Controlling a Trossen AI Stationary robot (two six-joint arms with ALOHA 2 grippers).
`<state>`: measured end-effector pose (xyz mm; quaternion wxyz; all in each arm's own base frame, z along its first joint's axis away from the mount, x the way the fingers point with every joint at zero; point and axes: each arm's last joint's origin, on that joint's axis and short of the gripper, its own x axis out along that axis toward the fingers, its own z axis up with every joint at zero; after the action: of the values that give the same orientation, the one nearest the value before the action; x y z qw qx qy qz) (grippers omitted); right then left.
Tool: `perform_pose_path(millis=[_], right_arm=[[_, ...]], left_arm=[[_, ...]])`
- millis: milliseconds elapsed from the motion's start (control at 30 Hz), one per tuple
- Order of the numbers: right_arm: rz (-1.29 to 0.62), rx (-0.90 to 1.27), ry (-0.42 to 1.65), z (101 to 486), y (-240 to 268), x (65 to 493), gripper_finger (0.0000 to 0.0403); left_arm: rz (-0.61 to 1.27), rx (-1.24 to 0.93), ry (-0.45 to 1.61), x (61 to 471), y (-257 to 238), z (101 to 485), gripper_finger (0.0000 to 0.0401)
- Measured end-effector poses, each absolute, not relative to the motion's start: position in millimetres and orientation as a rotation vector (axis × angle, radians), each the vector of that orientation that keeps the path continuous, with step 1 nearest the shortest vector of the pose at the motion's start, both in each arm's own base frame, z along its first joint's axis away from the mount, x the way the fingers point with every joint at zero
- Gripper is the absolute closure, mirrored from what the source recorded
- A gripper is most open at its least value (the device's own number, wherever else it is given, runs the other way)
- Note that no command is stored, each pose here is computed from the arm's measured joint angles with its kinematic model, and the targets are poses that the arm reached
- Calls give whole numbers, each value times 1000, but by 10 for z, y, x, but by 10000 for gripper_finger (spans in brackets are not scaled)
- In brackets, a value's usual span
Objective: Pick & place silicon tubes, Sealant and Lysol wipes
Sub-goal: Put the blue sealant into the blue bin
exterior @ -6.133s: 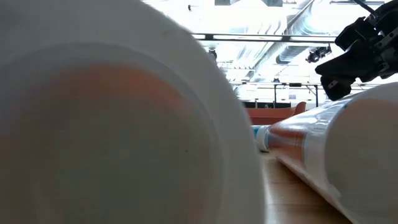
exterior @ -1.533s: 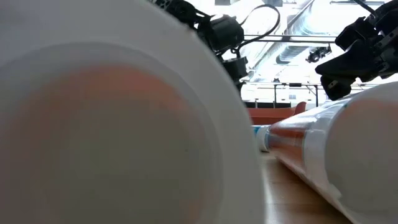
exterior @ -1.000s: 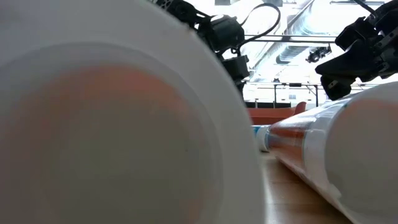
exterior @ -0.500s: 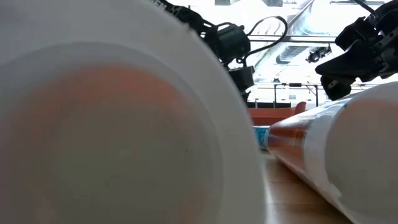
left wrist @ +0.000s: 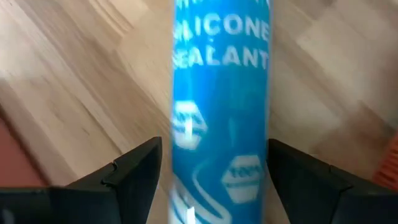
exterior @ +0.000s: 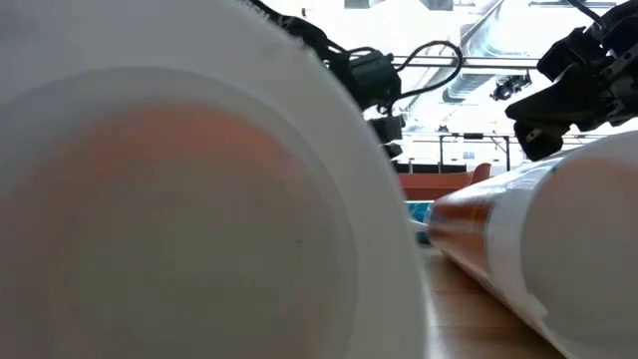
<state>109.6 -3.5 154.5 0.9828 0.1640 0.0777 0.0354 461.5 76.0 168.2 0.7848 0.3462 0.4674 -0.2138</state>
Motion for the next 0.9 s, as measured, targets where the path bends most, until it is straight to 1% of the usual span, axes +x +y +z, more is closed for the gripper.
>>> perform_pose_path(millis=[167,433,600,833,900], right_arm=[[71,330,156,1545,-35,1096,391],[71,330,157,1544,-35,1096,391],[71,330,157,1544,-35,1096,391],[71,330,157,1545,-35,1096,391],[71,330,157,1544,-35,1096,391]], left_arm=[[-468,651,1100,4540,710,1645,124],[-463,541,1139,4512,623,1630,128],[-428,481,1144,4522,578,1632,152],[-374,405,1156,4521,576,1644,204],[-355,379,1160,4521,576,1644,205]])
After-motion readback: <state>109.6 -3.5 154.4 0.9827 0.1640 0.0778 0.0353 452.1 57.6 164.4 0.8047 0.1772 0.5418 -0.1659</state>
